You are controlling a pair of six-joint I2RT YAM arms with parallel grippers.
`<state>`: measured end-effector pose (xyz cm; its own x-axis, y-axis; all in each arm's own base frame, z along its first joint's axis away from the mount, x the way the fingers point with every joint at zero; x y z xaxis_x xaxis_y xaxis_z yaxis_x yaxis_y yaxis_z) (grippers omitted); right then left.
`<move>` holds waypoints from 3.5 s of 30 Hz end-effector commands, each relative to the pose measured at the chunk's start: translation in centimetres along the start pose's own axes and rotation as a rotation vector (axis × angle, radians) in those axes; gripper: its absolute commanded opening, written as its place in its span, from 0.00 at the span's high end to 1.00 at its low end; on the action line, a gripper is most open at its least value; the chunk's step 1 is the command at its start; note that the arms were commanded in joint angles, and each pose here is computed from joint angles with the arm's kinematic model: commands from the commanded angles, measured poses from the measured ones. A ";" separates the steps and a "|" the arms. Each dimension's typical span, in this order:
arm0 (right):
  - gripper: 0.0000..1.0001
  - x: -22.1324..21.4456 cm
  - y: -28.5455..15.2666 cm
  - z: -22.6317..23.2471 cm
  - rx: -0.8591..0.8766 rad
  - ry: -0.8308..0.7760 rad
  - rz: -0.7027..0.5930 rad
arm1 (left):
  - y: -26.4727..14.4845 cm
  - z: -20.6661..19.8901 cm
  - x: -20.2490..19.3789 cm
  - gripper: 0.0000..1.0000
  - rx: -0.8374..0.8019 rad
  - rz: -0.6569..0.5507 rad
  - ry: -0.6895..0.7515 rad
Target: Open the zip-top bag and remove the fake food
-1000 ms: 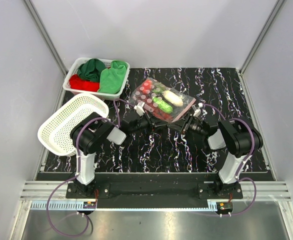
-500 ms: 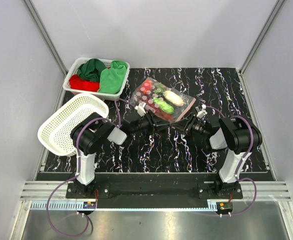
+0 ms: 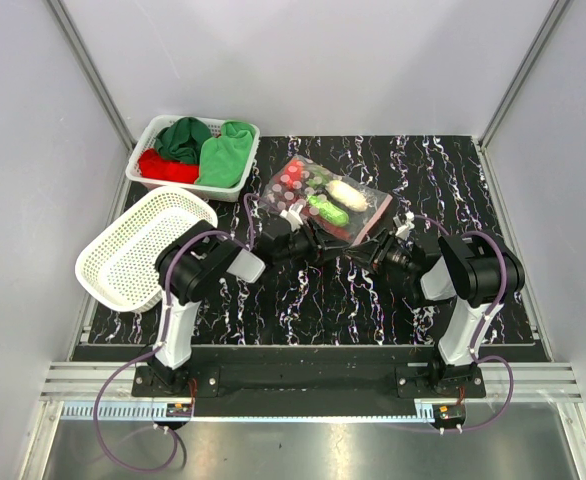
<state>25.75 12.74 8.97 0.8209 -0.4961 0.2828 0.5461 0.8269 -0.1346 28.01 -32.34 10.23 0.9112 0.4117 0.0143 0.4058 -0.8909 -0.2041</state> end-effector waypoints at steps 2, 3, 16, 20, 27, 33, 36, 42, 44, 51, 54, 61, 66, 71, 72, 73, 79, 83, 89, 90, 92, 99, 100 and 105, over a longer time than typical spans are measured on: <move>0.59 0.8 -0.3 1.3 0.085 -0.094 -0.032 | 1.0 -0.6 0.5 0.68 -0.038 -0.021 0.034; 0.59 0.8 -0.3 1.3 0.085 -0.090 -0.034 | 1.0 -0.5 0.5 0.73 -0.040 -0.017 0.033; 0.64 1.2 -0.9 0.9 0.089 -0.073 -0.035 | 0.3 -1.1 0.3 1.00 -0.056 -0.017 0.049; 0.67 1.0 -1.0 0.9 0.097 -0.071 -0.030 | 0.1 -1.4 0.2 1.00 -0.073 -0.022 0.053; 0.90 1.0 -1.0 0.9 0.095 -0.062 -0.032 | -0.6 -1.8 -0.1 1.00 -0.086 -0.013 0.084; 1.00 1.7 -0.9 0.9 0.083 -0.027 -0.058 | -2.6 -1.9 -0.7 1.00 -0.091 -0.015 0.113; 1.00 2.2 -0.9 1.2 0.088 -0.026 -0.063 | -3.8 -1.3 -0.8 1.00 -0.075 -0.020 0.117; 1.00 2.7 -1.6 2.2 0.052 -0.034 -0.089 | -5.7 -0.3 -1.2 1.00 -0.077 -0.027 0.101; 1.00 2.6 -2.0 1.7 -0.004 -0.025 -0.096 | -6.3 -0.4 -1.2 1.00 -0.092 -0.033 0.105; 1.00 5.7 -4.4 1.4 -0.143 0.006 -0.189 | -9.9 0.5 -1.2 1.00 -0.067 -0.072 0.108; 1.00 7.6 -4.9 1.7 -0.191 -0.019 -0.225 | -10.9 0.4 -1.2 1.00 -0.064 -0.079 0.113; 1.00 11.1 -5.8 2.1 -0.308 -0.050 -0.284 | -12.5 0.3 -1.4 1.00 -0.040 -0.091 0.141; 1.00 13.5 -6.8 1.1 -0.383 -0.021 -0.306 | -12.7 -0.3 -1.4 1.00 -0.053 -0.085 0.155; 1.00 14.4 -7.2 0.6 -0.484 -0.060 -0.311 | -12.4 -1.3 -1.2 1.00 -0.083 -0.075 0.167; 0.96 14.6 -7.3 0.7 -0.486 -0.057 -0.308 | -12.5 -1.2 -1.2 1.00 -0.070 -0.073 0.163; 0.89 14.6 -7.2 0.9 -0.478 -0.058 -0.300 | -12.5 -1.4 -1.2 1.00 -0.071 -0.075 0.169; 0.36 11.5 -7.3 1.8 -0.513 -0.018 -0.239 | -11.8 -2.8 -0.9 1.00 -0.104 -0.058 0.179; 0.29 9.4 -8.6 3.1 -0.563 0.018 -0.244 | -10.2 -3.3 -2.1 1.00 0.091 0.047 0.342; 0.28 6.6 -9.8 2.8 -0.633 0.094 -0.255 | -4.8 -9.7 -5.2 0.45 0.433 0.043 0.997; 0.28 6.4 -9.9 2.6 -0.656 0.118 -0.262 | -4.1 -9.6 -5.0 0.42 0.477 0.023 1.048; 0.28 6.0 -10.2 2.0 -0.715 0.145 -0.265 | -2.7 -10.9 -5.7 0.41 0.501 0.052 1.167; 0.46 5.4 -9.7 -1.0 -0.725 0.132 -0.204 | 1.5 -9.9 -6.9 0.44 0.615 0.094 1.328; 0.49 5.2 -9.5 -1.5 -0.711 0.142 -0.191 | 1.6 -10.1 -7.1 0.44 0.607 0.088 1.312; 0.54 5.7 -8.4 -3.0 -0.597 0.102 -0.260 | 1.1 -10.6 -7.7 0.44 0.589 0.082 1.280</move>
<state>24.67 2.15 9.10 0.6824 -0.7021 0.2034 0.6067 0.3889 -0.6933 21.91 -38.39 16.63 0.5448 -0.4368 0.7158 0.4826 -0.5347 -0.6937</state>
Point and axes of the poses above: each gripper's point midway between its finger pads, its own y axis out along the fingers, its own z axis along the line the jaws close on, x = y × z, the point moved 9 cm from there along -y, back along the fingers, and after that the axes turned 3 degrees about -y, right-handed, at the moved point
